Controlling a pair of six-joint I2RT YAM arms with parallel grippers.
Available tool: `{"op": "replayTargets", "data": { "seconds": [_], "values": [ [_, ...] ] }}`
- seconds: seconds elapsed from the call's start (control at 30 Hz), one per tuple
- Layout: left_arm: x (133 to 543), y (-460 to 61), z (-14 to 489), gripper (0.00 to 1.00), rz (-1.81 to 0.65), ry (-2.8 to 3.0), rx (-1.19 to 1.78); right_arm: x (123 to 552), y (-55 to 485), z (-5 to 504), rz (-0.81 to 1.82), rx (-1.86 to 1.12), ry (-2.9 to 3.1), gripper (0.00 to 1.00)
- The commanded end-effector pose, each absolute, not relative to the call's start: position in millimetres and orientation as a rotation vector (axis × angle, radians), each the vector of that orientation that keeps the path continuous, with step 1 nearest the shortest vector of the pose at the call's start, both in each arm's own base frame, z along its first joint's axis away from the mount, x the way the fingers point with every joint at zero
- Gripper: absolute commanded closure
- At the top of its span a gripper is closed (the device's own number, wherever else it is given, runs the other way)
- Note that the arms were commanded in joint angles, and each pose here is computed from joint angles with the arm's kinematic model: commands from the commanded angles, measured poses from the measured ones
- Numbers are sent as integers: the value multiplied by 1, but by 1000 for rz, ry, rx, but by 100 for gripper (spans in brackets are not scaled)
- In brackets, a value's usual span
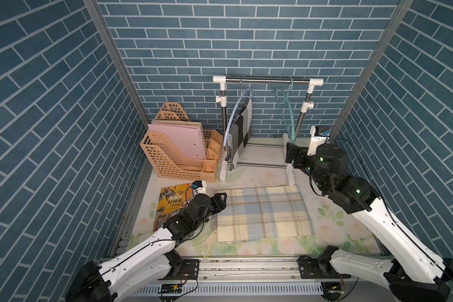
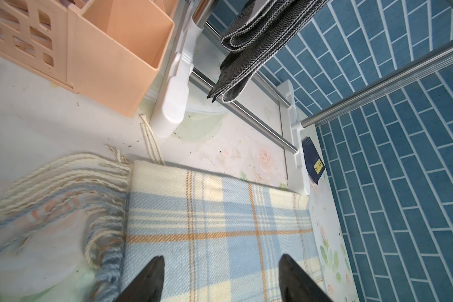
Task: Hang the scarf on the hanger
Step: Pick up the hanger from the clothesline.
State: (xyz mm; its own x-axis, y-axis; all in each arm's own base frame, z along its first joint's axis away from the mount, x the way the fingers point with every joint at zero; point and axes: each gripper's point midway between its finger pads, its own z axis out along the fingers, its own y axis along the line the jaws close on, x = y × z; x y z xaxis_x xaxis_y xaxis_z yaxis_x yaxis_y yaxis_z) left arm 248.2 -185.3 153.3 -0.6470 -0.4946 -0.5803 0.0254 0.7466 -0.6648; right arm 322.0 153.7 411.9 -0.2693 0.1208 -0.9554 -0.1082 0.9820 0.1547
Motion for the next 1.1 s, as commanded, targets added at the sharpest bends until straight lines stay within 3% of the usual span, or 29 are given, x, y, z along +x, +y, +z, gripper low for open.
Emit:
{"op": "replayTargets", "data": {
  "seconds": [0.0,0.4,0.7,0.9,1.07],
  "values": [
    [248,-178,158,27,-792,2115,-338,355,151,417,243,26,1843,6],
    [246,-180,149,27,-796,2122,-303,440,168,400,257,-2,1902,22],
    [251,-189,144,27,-801,2140,-279,447,168,414,250,9,1843,77],
    [251,-188,146,27,-799,2131,-284,441,166,433,258,-13,1803,99],
    [251,-186,152,27,-800,2119,-289,428,167,455,296,-48,1747,100]
  ]
}}
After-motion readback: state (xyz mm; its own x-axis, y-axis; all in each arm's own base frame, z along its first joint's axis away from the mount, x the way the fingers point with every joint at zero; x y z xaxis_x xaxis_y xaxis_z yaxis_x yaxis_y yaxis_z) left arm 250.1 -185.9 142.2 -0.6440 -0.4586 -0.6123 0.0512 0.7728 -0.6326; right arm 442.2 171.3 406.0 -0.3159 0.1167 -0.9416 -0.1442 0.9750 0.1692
